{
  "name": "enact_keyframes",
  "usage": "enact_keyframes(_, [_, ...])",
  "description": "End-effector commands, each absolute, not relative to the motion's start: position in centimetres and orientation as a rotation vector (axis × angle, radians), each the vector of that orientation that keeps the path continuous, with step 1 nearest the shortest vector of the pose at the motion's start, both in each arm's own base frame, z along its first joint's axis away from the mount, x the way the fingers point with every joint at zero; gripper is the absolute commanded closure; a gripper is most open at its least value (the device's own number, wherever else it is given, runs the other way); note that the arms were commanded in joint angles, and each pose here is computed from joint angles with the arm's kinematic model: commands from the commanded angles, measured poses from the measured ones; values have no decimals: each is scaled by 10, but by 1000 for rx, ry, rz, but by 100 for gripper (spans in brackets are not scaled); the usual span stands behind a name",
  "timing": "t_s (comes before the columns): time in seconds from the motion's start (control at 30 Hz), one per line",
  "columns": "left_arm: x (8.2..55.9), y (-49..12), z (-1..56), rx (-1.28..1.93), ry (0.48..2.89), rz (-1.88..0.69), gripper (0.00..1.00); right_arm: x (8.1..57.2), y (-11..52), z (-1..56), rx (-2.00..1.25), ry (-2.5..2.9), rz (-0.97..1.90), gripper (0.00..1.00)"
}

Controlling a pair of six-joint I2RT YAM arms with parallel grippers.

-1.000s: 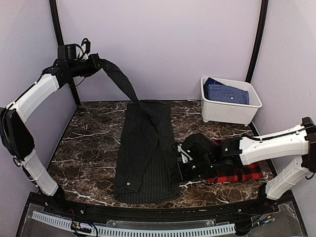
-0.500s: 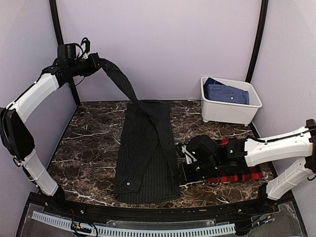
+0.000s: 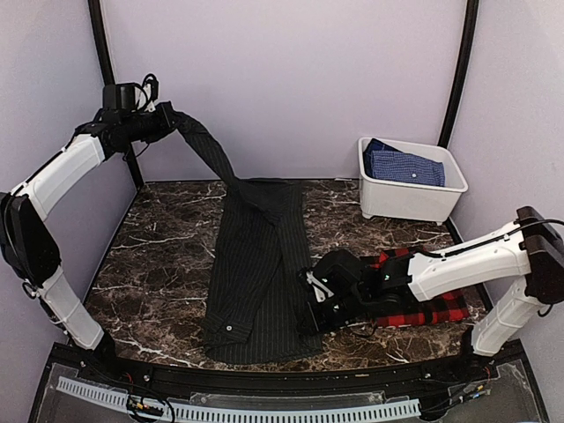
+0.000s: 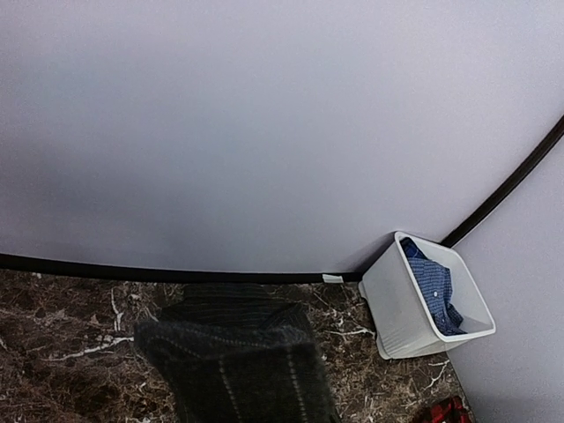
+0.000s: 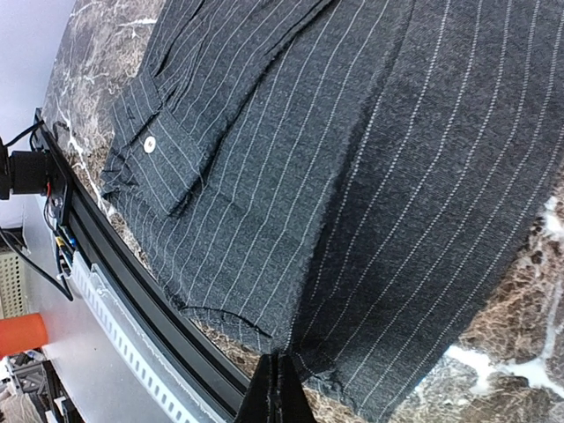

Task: Fold and stack the long sleeve shirts
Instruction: Fold the 1/3-folded shirt at the center of the board.

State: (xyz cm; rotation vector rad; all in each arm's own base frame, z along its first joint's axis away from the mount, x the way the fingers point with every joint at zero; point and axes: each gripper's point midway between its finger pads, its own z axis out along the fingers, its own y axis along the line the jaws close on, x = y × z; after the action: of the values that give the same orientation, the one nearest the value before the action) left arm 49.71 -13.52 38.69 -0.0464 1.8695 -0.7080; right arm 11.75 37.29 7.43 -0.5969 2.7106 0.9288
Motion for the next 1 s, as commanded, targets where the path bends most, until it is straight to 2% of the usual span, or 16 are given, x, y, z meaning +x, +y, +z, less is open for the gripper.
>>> enact_keyframes(0.0, [482, -123, 395, -49, 1851, -655, 100, 113, 395, 86, -660, 2654, 1029, 100])
enact_keyframes(0.6, [460, -144, 344, 14, 1958, -799, 100, 111, 405, 75, -698, 2665, 1050, 100])
enact_keyframes(0.77, [445, -174, 320, 131, 2029, -961, 100, 116, 410, 82, -701, 2634, 1049, 81])
enact_keyframes(0.97, [411, -229, 272, 309, 2178, -1136, 100, 134, 413, 104, -669, 2548, 1004, 63])
